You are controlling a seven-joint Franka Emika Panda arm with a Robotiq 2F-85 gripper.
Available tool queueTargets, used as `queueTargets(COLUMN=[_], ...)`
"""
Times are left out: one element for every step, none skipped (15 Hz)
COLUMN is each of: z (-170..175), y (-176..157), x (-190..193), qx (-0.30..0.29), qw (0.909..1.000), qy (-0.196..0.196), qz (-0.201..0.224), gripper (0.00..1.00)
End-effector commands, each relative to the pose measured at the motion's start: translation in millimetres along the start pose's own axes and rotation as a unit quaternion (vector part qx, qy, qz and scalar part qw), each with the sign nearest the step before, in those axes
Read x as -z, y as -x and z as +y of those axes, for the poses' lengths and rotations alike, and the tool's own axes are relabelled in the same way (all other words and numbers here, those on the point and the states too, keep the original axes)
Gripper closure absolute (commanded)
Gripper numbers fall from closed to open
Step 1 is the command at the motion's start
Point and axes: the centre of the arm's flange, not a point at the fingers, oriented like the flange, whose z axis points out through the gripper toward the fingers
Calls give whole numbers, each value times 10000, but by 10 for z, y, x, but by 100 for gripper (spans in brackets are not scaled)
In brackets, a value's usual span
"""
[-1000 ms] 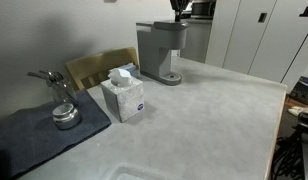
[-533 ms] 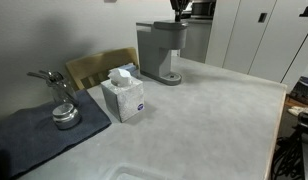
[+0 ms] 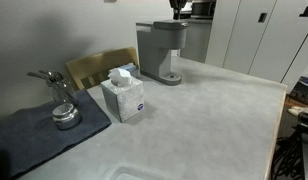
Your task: Press the top of the coffee maker
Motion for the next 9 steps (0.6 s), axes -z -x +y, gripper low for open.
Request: queueTargets(z=[-1, -4, -5, -6, -6, -4, -2, 0, 0], y=[-34, -49, -65, -80, -96, -109, -121, -128, -131], x=[137, 174, 217, 261, 305, 343, 370, 393, 405], qx=[172, 193, 218, 234, 246, 251, 232, 235, 226], qw=[9998, 9997, 9996, 9994, 9993, 9991, 9990, 9989, 9989], qy=[58, 76, 95, 115, 130, 142, 165, 173, 184], qz=[96, 130, 173, 219, 263, 306, 333, 357, 372], gripper=[100, 100, 100, 100, 100, 100, 91, 73, 67])
